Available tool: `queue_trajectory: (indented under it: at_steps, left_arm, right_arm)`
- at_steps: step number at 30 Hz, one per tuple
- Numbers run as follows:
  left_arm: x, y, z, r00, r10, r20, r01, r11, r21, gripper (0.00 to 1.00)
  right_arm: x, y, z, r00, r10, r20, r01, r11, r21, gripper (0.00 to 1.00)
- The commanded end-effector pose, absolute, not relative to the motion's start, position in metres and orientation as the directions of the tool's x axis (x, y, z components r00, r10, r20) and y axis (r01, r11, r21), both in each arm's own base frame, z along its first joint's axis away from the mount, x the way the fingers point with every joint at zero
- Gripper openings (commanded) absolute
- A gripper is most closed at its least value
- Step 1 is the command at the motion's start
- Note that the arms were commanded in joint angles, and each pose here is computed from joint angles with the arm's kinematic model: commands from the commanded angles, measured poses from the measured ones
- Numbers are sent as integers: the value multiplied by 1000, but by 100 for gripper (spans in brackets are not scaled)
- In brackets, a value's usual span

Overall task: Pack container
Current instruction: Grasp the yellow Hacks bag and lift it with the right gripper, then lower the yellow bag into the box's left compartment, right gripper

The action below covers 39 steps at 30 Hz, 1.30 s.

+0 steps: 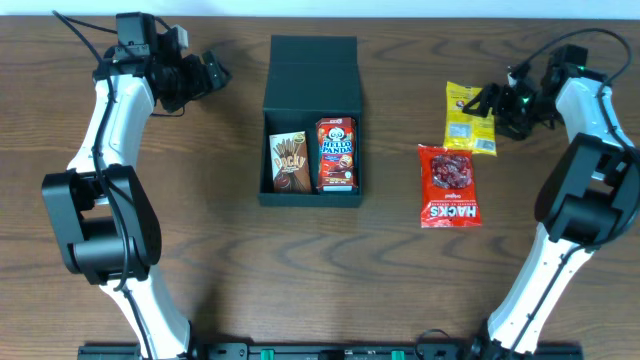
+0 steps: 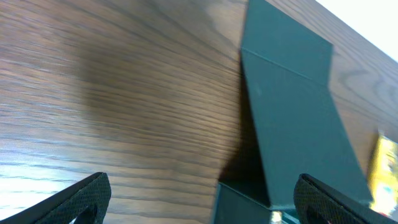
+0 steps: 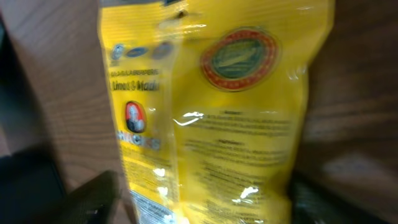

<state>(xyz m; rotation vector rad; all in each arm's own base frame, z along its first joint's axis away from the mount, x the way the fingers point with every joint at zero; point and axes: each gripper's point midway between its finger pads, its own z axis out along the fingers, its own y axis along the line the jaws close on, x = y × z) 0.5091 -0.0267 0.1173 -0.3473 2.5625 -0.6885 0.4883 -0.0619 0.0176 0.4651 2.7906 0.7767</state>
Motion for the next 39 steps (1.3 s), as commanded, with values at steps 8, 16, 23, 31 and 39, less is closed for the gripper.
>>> queue_trajectory:
  at_steps: [8, 16, 23, 31, 39]
  left_arm:
    - [504, -46, 124, -882, -328, -338, -57, 787, -614, 95]
    - [504, -47, 125, -882, -327, -339, -56, 787, -614, 95]
    - [504, -46, 124, -882, -325, -342, -55, 790, -610, 95]
    - [506, -27, 125, -867, -359, -345, -83, 788, -611, 95]
    - [505, -2, 128, -851, -409, -329, -116, 758, -642, 95]
  right_arm:
    - [484, -38, 5, -937, 344, -61, 250, 783, 570, 11]
    - [512, -12, 66, -935, 331, -127, 134, 661, 738, 2]
    - [518, 45, 157, -950, 227, -215, -3, 682, 731, 2]
    - [479, 170, 216, -979, 98, -179, -74, 647, 759, 2]
    - [424, 265, 203, -995, -63, -76, -98, 668, 737, 2]
